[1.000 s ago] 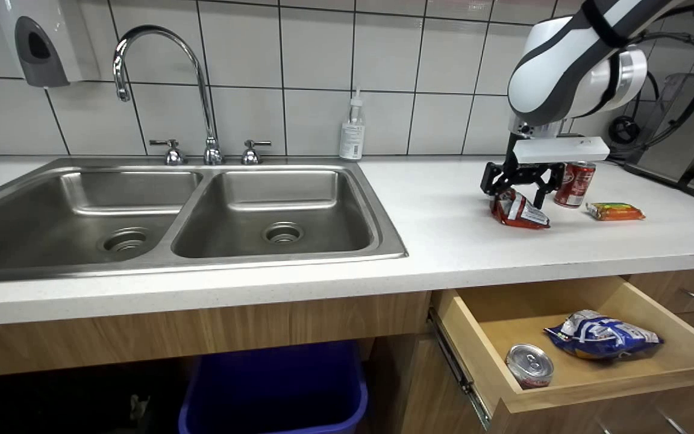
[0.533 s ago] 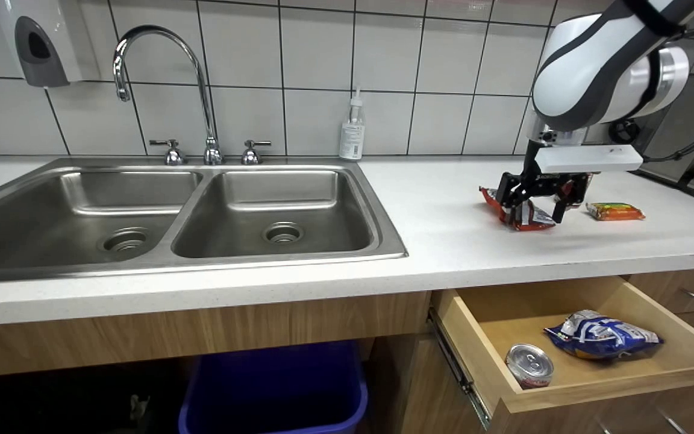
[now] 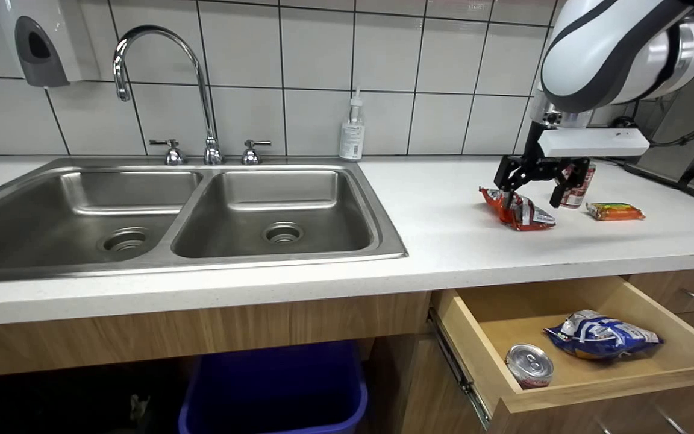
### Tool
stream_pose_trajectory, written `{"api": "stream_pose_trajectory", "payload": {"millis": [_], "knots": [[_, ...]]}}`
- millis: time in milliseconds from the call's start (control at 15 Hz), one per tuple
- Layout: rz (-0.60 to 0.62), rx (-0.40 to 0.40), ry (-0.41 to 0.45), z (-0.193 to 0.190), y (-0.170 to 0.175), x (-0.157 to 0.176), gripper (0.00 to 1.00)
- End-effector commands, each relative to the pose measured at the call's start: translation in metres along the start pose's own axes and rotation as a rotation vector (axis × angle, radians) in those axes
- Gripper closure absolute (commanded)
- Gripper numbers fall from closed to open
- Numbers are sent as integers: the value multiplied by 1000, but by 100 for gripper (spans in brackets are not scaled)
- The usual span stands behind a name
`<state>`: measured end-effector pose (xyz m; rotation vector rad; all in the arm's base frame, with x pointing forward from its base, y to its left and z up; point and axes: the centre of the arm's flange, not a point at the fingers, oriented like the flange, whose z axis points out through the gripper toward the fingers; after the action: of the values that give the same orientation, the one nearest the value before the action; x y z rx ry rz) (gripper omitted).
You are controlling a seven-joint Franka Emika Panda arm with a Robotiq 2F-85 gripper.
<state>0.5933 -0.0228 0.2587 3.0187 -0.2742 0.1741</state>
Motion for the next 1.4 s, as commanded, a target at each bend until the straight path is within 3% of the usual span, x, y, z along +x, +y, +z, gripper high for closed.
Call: {"api": "stream_pose_trajectory", "payload": {"millis": [0,533,1333], "knots": [[-4,8,49,-21,-5,6,0],[9,10,89,-22,-12,50,0],[-7,-5,90,20,-35,116,0]]}}
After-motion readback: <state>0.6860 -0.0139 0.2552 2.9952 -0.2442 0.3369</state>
